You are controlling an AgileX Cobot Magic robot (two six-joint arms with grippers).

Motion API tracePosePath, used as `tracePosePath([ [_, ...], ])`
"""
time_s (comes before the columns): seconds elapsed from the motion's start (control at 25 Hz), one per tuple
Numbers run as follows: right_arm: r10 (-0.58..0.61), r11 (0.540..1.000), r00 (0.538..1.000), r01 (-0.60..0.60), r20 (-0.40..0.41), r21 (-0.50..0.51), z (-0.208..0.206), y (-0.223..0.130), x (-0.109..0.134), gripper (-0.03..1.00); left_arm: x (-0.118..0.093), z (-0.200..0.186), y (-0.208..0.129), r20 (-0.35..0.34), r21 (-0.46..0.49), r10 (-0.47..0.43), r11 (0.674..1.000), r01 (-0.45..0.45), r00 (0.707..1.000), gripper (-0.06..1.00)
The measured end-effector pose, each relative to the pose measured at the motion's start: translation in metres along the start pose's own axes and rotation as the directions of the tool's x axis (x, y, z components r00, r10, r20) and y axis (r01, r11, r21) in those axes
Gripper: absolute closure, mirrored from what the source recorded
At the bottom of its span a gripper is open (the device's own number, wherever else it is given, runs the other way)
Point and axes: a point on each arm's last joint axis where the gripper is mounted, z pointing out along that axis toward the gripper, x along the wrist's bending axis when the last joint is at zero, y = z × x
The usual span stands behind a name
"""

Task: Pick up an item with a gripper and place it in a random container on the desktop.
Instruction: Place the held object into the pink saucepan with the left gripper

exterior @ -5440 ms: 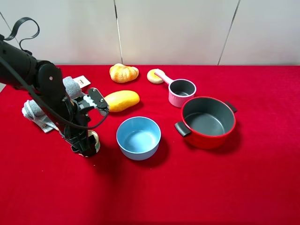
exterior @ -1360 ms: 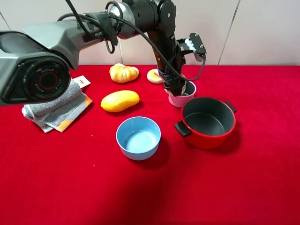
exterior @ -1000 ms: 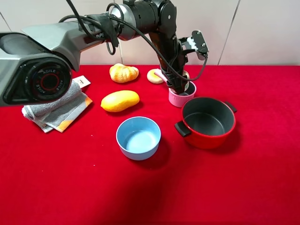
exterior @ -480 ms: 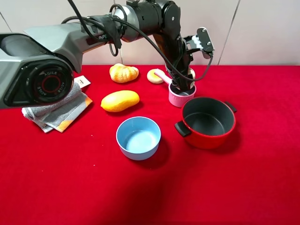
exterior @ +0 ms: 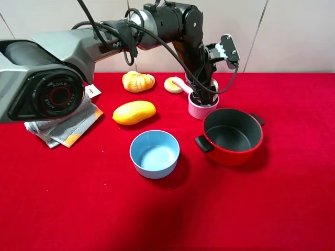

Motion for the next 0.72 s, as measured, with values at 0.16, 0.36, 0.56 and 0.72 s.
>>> tracePosePath([
  [0.16,0.0,1.0,1.0,0.0,0.0,0.0,0.0,0.0,0.0,0.27,0.0004,0.0,0.0,-0.004,0.0,0.003,1.0,-0.003,1.0,0.3],
  [0.36,0.0,1.0,1.0,0.0,0.0,0.0,0.0,0.0,0.0,0.27,0.0004,0.0,-0.0001,-0.005,0.001,0.003,1.0,-0.003,1.0,0.3],
  [0.56,0.0,1.0,1.0,0.0,0.0,0.0,0.0,0.0,0.0,0.27,0.0004,0.0,-0.0001,-0.005,0.001,0.004,1.0,-0.004,1.0,0.3],
  [0.72,0.0,1.0,1.0,0.0,0.0,0.0,0.0,0.0,0.0,0.27,0.0004,0.0,-0.0001,-0.004,0.001,0.004,1.0,-0.004,1.0,0.3],
])
